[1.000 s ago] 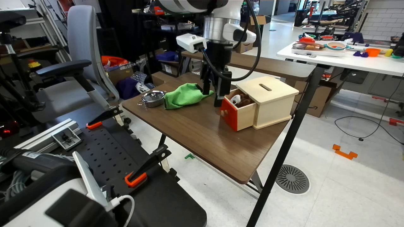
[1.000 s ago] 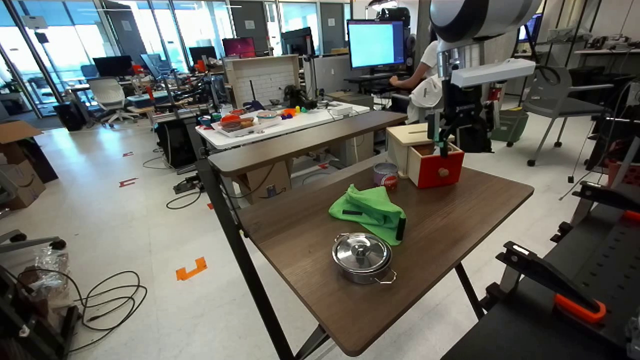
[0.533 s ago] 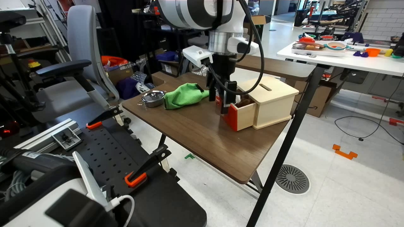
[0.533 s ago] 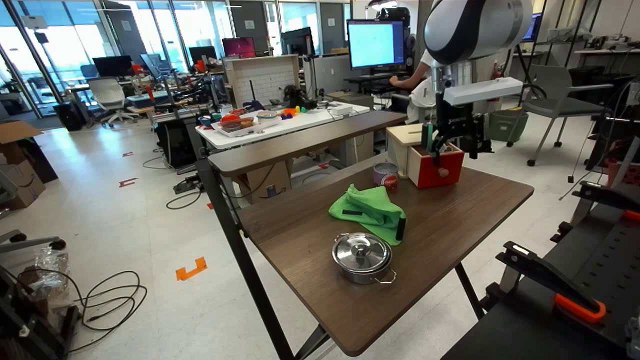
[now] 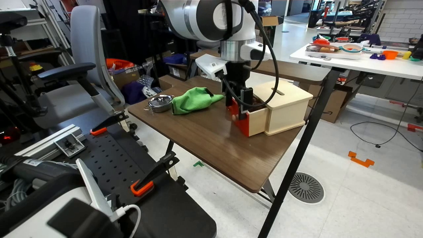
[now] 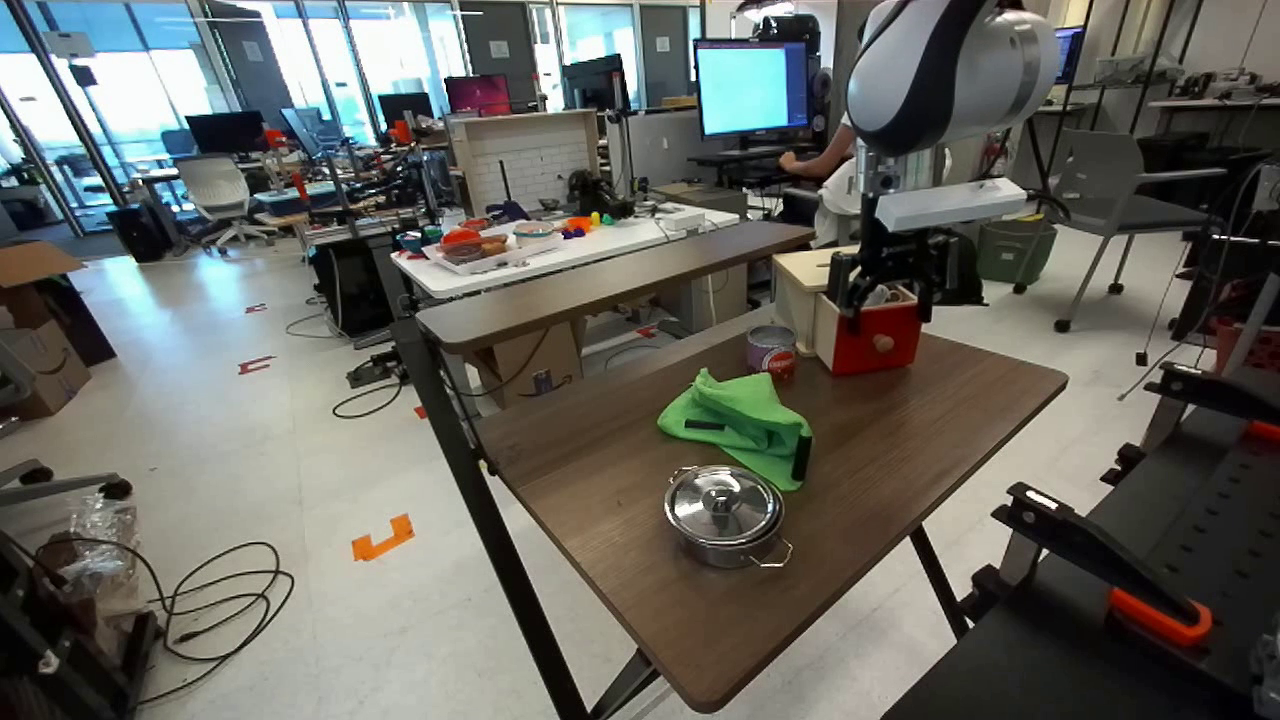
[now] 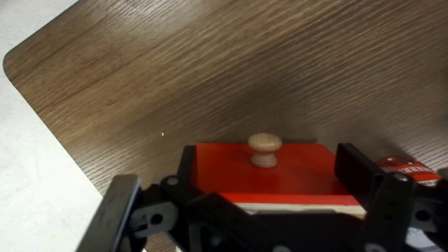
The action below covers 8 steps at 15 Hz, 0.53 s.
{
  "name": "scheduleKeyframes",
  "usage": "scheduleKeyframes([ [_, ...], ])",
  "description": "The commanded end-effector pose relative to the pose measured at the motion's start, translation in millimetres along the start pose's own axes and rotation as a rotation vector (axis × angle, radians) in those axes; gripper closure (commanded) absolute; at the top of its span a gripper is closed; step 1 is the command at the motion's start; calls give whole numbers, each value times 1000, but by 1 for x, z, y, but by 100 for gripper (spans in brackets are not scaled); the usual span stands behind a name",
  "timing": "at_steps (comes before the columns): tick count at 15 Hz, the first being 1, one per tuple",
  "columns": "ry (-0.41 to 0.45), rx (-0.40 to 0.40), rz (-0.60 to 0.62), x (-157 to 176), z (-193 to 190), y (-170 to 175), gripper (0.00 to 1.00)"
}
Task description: Close the drawer
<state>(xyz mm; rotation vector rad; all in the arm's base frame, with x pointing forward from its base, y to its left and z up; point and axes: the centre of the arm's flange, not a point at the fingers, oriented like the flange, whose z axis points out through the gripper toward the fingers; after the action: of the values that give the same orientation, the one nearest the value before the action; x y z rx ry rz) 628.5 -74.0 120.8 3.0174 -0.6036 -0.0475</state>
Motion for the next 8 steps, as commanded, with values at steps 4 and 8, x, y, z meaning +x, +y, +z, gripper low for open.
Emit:
scheduleKeyframes([
  [4,52,31,13,21,-4,-1,0],
  [8,72,38,29,35,-10,0,0],
])
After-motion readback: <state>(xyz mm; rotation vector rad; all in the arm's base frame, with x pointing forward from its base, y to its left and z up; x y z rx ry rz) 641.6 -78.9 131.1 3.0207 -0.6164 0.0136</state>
